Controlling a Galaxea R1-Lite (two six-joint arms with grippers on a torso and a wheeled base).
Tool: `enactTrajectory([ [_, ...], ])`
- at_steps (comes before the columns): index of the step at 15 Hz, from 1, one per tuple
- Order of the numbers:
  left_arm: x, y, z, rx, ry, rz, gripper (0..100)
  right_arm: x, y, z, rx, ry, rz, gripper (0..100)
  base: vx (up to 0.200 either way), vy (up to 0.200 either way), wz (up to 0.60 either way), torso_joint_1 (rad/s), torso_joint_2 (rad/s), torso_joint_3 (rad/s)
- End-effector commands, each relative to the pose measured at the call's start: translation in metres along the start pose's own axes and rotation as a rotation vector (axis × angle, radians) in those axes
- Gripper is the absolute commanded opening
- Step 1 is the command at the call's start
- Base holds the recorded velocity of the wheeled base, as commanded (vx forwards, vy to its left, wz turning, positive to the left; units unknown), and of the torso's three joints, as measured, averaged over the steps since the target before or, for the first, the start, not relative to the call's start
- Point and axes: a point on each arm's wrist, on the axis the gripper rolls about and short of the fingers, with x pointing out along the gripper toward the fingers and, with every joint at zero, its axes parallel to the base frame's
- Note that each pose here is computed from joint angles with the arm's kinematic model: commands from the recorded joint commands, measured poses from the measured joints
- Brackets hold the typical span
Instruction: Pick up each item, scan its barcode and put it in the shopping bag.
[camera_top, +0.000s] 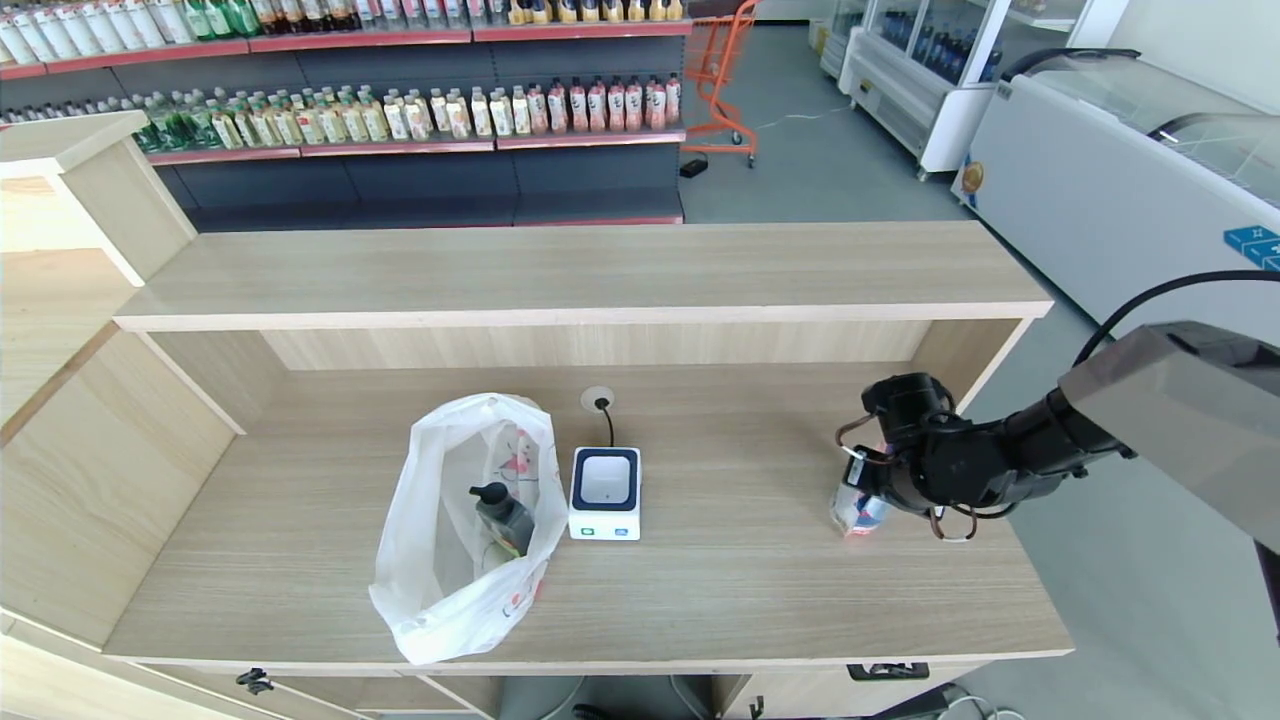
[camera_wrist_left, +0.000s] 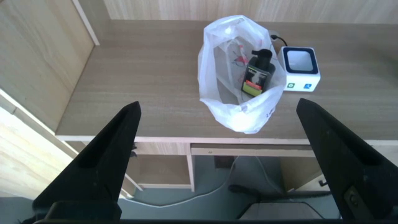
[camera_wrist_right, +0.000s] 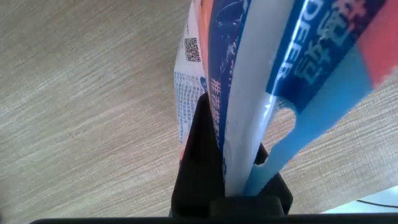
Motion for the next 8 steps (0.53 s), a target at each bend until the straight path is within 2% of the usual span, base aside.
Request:
enactTrajectory([
  [1, 0.0, 0.0, 0.0, 0.0, 0.002, 0.0, 100, -0.02, 0.004, 0.016, 0.008, -0.05, 0.047, 0, 0.0, 0.0, 0.0, 0.0, 0.0, 0.0],
  [2, 0.0, 0.0, 0.0, 0.0, 0.002, 0.0, 100, -0.044, 0.004, 0.025, 0.01, -0.053, 0.123, 0, 0.0, 0.0, 0.0, 0.0, 0.0, 0.0],
  [4, 0.0, 0.0, 0.0, 0.0, 0.002, 0.0, 100, -0.116, -0.006, 0.044, -0.012, -0.002, 0.44, 0, 0.0, 0.0, 0.0, 0.0, 0.0, 0.0],
  [6, 0.0, 0.0, 0.0, 0.0, 0.002, 0.0, 100, -0.159, -0.038, 0.044, -0.188, 0.036, 0.7, 0, 0.0, 0.0, 0.0, 0.0, 0.0, 0.0],
  [7, 0.0, 0.0, 0.0, 0.0, 0.002, 0.0, 100, -0.167, -0.045, 0.043, -0.26, 0.032, 0.78, 0, 0.0, 0.0, 0.0, 0.0, 0.0, 0.0],
  [8, 0.0, 0.0, 0.0, 0.0, 0.002, 0.0, 100, -0.19, -0.057, 0.039, -0.395, 0.017, 0.985, 0, 0.0, 0.0, 0.0, 0.0, 0.0, 0.0],
])
